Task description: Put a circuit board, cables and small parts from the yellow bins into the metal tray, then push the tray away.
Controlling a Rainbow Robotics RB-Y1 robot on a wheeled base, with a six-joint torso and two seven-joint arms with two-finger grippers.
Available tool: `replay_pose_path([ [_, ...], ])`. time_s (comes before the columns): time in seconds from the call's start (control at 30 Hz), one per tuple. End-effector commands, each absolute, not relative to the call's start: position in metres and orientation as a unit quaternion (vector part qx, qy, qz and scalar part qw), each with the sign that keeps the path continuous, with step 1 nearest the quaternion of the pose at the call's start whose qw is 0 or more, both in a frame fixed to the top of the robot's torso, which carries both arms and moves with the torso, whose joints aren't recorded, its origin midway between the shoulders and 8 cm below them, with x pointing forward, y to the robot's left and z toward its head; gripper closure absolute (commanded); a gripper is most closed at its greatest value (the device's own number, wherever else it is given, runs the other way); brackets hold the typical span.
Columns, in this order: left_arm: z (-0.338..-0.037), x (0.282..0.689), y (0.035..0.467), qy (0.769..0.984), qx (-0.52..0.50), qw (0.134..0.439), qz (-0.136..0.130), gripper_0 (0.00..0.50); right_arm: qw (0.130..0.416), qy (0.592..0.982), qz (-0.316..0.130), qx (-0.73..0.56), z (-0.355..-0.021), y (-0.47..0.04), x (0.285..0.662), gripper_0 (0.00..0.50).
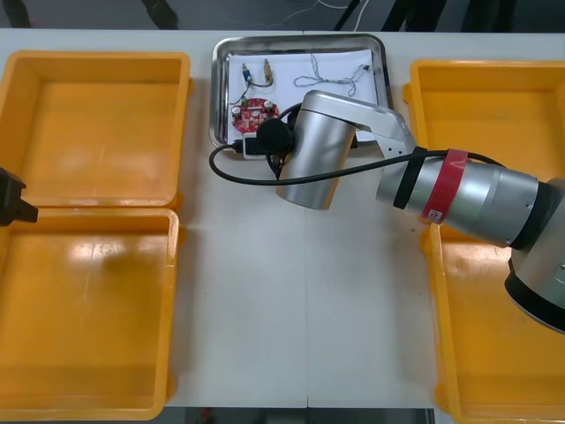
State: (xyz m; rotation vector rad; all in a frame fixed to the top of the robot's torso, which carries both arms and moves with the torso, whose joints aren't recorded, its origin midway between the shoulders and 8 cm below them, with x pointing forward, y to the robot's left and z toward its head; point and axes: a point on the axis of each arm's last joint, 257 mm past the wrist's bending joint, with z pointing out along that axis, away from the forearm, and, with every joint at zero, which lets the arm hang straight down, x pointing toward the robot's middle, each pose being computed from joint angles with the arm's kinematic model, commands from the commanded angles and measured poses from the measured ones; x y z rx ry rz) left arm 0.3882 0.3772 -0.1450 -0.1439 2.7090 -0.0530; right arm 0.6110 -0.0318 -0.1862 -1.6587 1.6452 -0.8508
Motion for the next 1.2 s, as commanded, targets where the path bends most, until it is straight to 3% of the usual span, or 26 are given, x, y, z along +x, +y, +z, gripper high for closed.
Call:
replay_pose_path([
  [0.03, -0.131, 0.383, 0.394, 0.975, -0.016, 0.223, 0.014, 0.0, 0.353, 0.597, -0.326, -0.642, -0.145, 0.001, 0.616, 0.039],
  [0.07, -0.131, 0.383, 0.394, 0.975, -0.016, 0.223, 0.014, 0.0, 0.354, 0.597, -0.326, -0.643, -0.145, 0.001, 0.616, 0.0],
  [0.23, -0.131, 0.383, 0.394, 0.975, -0.016, 0.223, 0.014, 0.0, 0.35, 0.599, -0.326, -0.642, -0.142, 0.003, 0.611, 0.0],
  [0.73, -0.131, 0.383, 0.394, 0.975, -0.016, 0.223, 0.014, 0.0, 0.302, 0.66, -0.291, -0.623, -0.124, -0.007, 0.555, 0.0],
  [1.13, -0.131, 0.383, 0.394, 0.975, -0.016, 0.223, 0.014, 0.0, 0.262, 0.741, -0.245, -0.567, -0.114, -0.066, 0.484, 0.0],
  [1.2, -0.131, 0.383, 0.394, 0.975, -0.016, 0.223, 0.014, 0.0, 0.278, 0.745, -0.233, -0.559, -0.108, -0.069, 0.481, 0.0],
])
